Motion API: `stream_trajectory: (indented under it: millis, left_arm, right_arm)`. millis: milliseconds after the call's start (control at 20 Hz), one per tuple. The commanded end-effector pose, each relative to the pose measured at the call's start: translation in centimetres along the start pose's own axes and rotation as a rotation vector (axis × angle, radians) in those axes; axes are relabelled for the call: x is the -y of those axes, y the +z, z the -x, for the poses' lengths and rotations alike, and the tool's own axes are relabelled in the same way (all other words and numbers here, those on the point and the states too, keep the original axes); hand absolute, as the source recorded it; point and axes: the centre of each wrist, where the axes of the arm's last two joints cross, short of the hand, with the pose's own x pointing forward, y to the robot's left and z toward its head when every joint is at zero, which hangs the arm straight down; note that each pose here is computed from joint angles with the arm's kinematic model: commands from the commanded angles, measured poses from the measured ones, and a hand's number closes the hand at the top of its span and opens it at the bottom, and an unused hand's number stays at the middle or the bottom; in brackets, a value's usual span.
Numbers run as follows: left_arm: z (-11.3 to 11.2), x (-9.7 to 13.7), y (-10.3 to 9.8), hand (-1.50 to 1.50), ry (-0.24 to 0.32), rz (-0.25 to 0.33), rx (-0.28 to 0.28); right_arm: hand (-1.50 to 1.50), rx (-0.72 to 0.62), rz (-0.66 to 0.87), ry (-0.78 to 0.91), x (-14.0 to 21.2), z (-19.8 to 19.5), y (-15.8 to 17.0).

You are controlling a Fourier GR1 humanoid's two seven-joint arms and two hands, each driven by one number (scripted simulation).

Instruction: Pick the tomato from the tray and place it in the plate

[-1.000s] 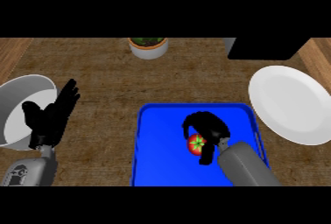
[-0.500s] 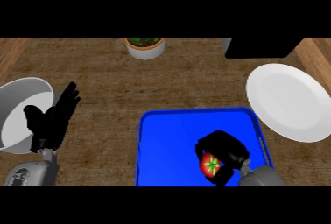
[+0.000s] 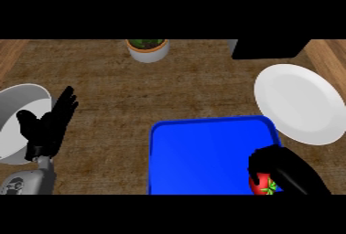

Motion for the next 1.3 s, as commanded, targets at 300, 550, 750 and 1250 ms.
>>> stream_trajectory:
  millis: [300, 550, 750, 1250]
  left_arm:
    - [-0.8, 0.6, -0.9, 0.00, -0.003, 0.024, 0.000]
    - [-1.6, 0.9, -1.8, 0.00, -0.013, 0.032, 0.012]
    - [-2.1, 2.4, -1.9, 0.00, -0.002, 0.041, 0.016]
    - [-0.2, 1.5, -1.3, 0.00, -0.009, 0.044, 0.021]
  right_arm:
    - [1.50, -0.170, 0.460, -0.025, 6.8, -0.9, 3.8]
    - [1.50, -0.289, 0.467, -0.103, 9.0, 5.7, 4.0]
    - [1.50, -0.348, 0.527, -0.121, 13.4, 9.5, 4.0]
    - [1.50, -0.471, 0.415, -0.003, 11.5, 18.3, 4.6]
